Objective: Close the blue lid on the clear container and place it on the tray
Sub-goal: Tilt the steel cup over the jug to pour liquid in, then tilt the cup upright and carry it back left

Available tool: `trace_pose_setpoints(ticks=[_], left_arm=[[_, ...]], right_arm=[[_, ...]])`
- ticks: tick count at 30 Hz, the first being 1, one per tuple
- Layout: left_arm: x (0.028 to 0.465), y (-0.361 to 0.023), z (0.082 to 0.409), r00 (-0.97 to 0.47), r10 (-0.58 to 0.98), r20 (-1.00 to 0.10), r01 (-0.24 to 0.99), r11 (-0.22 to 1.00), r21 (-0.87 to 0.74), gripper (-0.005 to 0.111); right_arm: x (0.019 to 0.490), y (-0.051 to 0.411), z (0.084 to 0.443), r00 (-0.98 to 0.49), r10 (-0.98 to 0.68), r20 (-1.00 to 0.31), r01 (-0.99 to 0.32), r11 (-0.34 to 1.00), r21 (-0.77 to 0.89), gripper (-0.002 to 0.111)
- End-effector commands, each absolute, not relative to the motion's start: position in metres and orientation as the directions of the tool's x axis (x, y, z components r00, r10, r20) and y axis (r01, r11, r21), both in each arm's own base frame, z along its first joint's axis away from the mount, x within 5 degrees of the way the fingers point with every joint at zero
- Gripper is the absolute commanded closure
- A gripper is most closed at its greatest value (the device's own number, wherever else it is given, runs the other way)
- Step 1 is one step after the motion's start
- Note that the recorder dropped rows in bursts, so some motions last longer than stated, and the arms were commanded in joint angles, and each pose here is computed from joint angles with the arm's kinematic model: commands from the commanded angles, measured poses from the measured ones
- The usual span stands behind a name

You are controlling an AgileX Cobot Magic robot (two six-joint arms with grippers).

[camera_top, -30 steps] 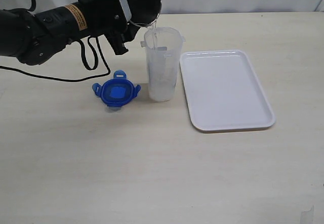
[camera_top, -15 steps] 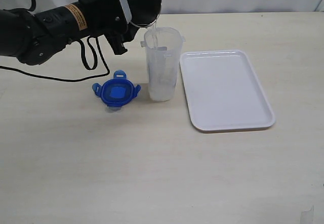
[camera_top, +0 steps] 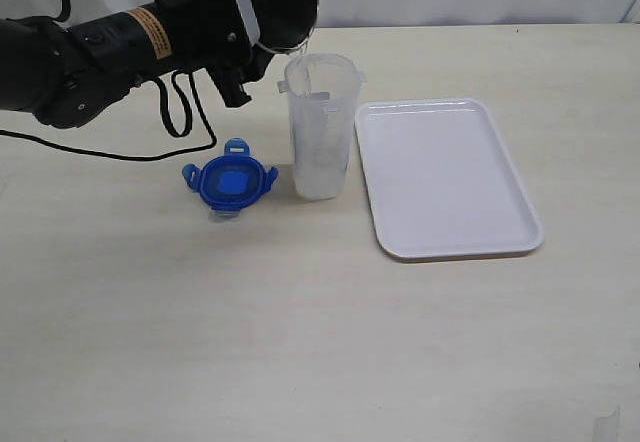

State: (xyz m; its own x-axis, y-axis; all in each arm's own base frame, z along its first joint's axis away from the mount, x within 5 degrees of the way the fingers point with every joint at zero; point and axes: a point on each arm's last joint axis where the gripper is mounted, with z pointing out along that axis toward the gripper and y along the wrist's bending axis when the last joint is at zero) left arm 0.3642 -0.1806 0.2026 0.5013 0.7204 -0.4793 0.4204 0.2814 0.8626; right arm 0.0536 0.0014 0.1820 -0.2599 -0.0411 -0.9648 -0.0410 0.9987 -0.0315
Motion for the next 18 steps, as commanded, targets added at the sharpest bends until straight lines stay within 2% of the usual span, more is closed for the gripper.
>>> trace_pose_setpoints(ticks=[1, 5, 10, 18], left_arm=[[0.3653, -0.1827, 0.2196, 0.498, 0.641, -0.584, 0.420, 0.411, 0.809, 0.107], [0.3653, -0.1827, 0.2196, 0.436, 0.579, -0.689, 0.484, 0.495, 0.722, 0.107], [0.3653, -0.1827, 0.2196, 0.306, 0.442, -0.843, 0.575, 0.620, 0.534, 0.107], [0.3680, -0.1791, 0.2169, 0.119, 0.302, -0.946, 0.604, 0.734, 0.310, 0.107]], right_arm=[[0.0534, 0.0011, 0.1820, -0.254, -0.044, -0.966, -0.036, 0.999, -0.036, 0.104], [0.0534, 0.0011, 0.1820, -0.254, -0.044, -0.966, -0.036, 0.999, -0.036, 0.104], [0.0534, 0.0011, 0.1820, -0.254, -0.044, -0.966, -0.036, 0.999, -0.036, 0.104], [0.0534, 0.0011, 0.1820, -0.254, -0.044, -0.966, -0.036, 0.999, -0.036, 0.104]])
